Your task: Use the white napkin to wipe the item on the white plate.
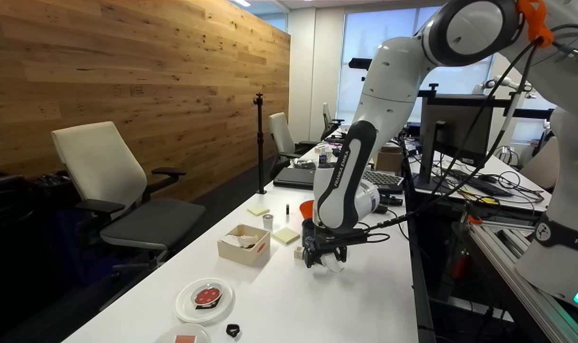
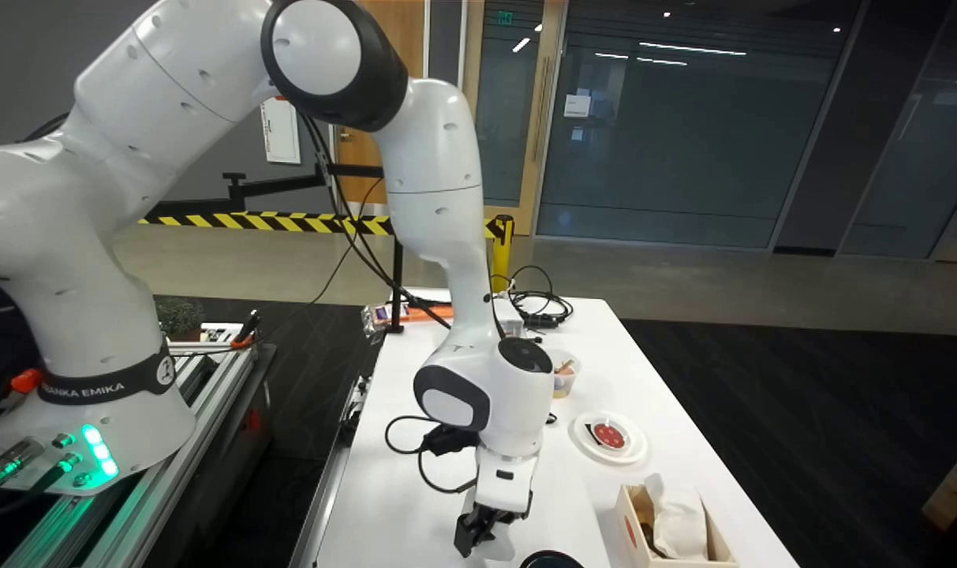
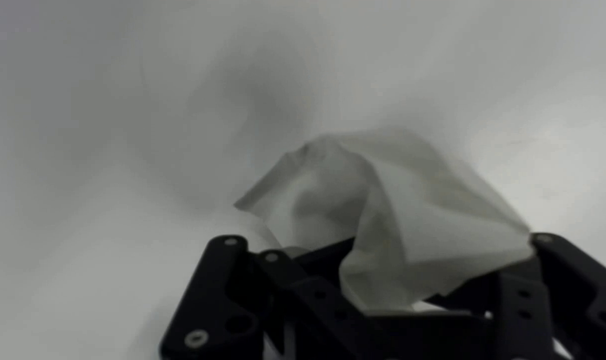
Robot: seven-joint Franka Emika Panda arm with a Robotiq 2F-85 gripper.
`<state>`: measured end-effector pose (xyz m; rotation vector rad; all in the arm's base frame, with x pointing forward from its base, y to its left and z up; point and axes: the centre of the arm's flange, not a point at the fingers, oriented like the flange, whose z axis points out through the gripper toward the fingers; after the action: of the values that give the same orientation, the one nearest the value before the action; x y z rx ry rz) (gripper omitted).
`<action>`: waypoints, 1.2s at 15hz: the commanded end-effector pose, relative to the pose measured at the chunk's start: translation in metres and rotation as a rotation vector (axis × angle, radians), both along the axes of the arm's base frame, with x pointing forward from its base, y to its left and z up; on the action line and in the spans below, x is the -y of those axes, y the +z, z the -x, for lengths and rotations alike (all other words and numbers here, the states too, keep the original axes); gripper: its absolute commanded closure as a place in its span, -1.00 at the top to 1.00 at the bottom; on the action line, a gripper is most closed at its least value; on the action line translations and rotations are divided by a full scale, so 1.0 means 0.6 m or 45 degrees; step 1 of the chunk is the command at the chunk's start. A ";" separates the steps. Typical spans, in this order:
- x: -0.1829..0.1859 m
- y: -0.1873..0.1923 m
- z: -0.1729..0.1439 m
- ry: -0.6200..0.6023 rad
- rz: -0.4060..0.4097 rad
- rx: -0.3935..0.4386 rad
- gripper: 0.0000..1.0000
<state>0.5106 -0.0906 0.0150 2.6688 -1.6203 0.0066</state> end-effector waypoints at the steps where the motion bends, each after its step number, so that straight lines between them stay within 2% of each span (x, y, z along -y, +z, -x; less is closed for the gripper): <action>1: -0.042 0.055 -0.045 0.124 0.086 0.039 -1.00; 5: -0.087 0.095 -0.080 0.416 0.203 0.100 -1.00; 13: -0.145 0.136 -0.113 0.927 0.358 0.118 -1.00; 18: -0.157 0.147 -0.113 1.066 0.407 0.153 -1.00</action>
<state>0.5823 0.0017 0.0924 2.8765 -0.4586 0.3532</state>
